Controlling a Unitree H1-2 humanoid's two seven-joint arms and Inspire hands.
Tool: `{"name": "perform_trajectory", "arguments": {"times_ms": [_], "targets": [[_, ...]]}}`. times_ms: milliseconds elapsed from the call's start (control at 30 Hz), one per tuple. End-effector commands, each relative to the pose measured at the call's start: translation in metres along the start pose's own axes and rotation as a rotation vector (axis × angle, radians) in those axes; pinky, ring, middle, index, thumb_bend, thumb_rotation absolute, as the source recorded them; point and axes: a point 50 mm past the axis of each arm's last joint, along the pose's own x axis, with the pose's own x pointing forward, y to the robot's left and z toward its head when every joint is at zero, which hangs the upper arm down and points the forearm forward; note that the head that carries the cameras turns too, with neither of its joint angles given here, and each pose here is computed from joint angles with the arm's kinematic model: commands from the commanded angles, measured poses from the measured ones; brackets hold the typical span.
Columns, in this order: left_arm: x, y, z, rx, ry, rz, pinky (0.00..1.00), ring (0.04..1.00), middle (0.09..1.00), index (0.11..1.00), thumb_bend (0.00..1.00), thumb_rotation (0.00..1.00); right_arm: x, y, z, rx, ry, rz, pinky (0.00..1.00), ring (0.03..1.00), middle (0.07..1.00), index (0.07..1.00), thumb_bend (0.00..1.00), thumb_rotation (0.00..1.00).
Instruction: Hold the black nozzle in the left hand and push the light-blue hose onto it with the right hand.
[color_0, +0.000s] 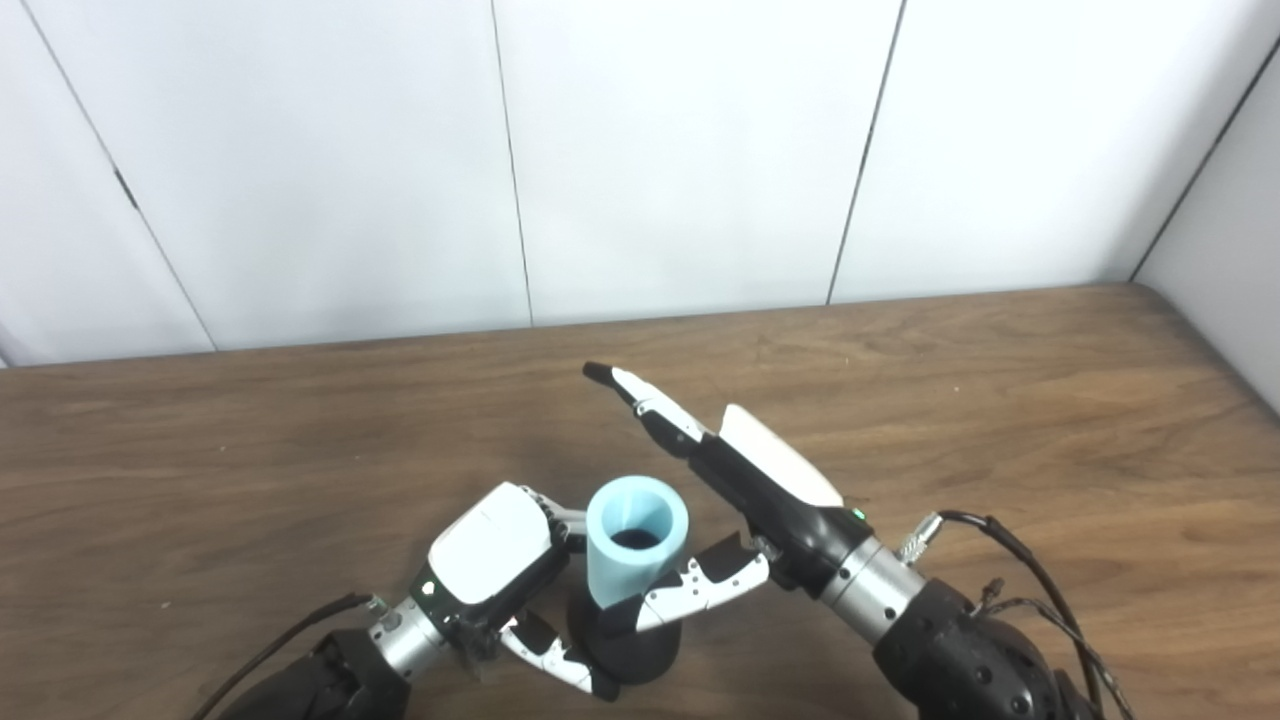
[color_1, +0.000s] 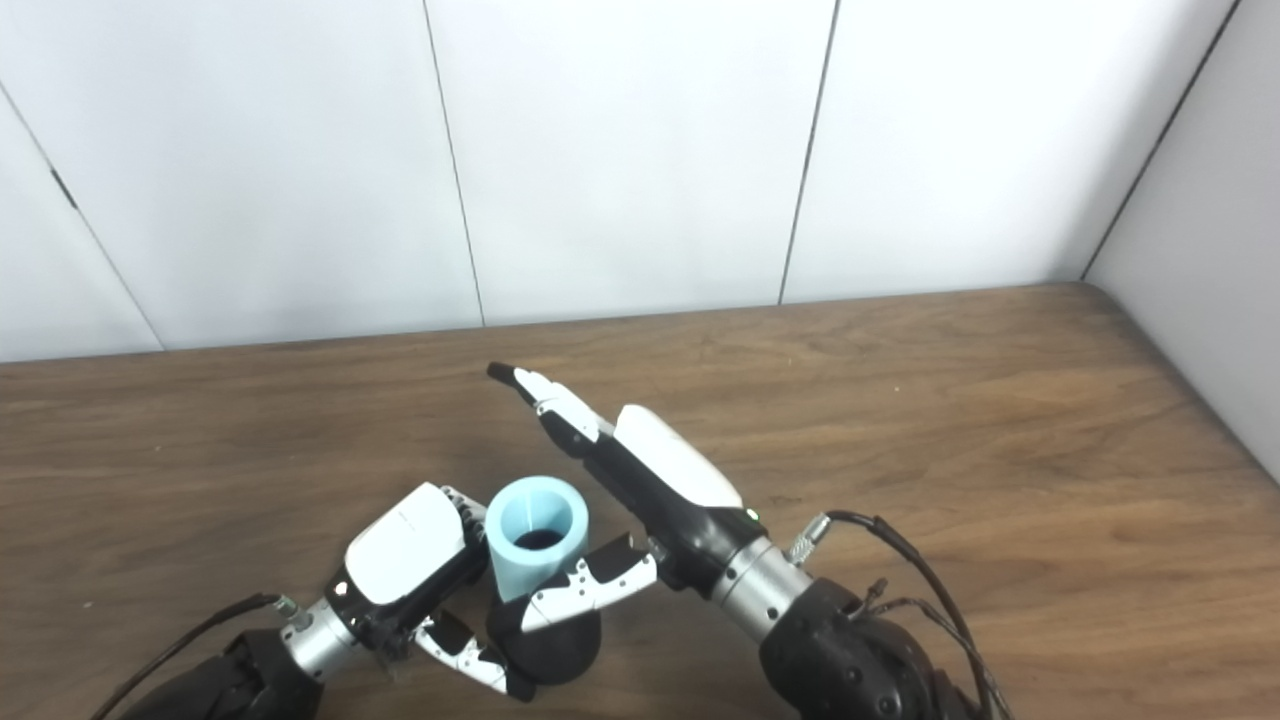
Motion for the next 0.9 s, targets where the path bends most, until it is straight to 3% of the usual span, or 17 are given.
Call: {"name": "perform_trajectory", "arguments": {"times_ms": [0,100,233,433,867], "targets": [[-0.021,-0.070,0.035,-0.163,0.059,-0.082,0.13,0.177,0.471,0.480,0.53,0.00,0.002,-0.009,0.008,-0.015,-0.108,-0.101,1.00,1.000,1.000,1.000,1.00,0.51],[-0.019,-0.072,0.035,-0.165,0.059,-0.086,0.16,0.207,0.472,0.480,0.52,0.00,-0.008,-0.019,0.005,-0.165,-0.151,-0.184,0.99,1.000,1.000,1.000,0.95,0.72],[-0.016,-0.070,0.034,-0.164,0.054,-0.086,0.16,0.208,0.472,0.480,0.52,0.00,-0.027,-0.027,0.005,-0.366,-0.169,-0.184,1.00,1.000,1.000,1.000,0.91,0.83],[-0.013,-0.067,0.033,-0.170,0.062,-0.077,0.13,0.190,0.471,0.480,0.52,0.00,-0.054,-0.025,0.014,-0.555,-0.149,-0.132,1.00,1.000,1.000,1.000,0.90,0.87],[-0.013,-0.066,0.033,-0.163,0.063,-0.069,0.13,0.183,0.471,0.480,0.52,0.00,-0.076,-0.004,0.013,-0.657,-0.097,-0.032,1.00,1.000,0.995,0.963,0.89,0.79]]}}
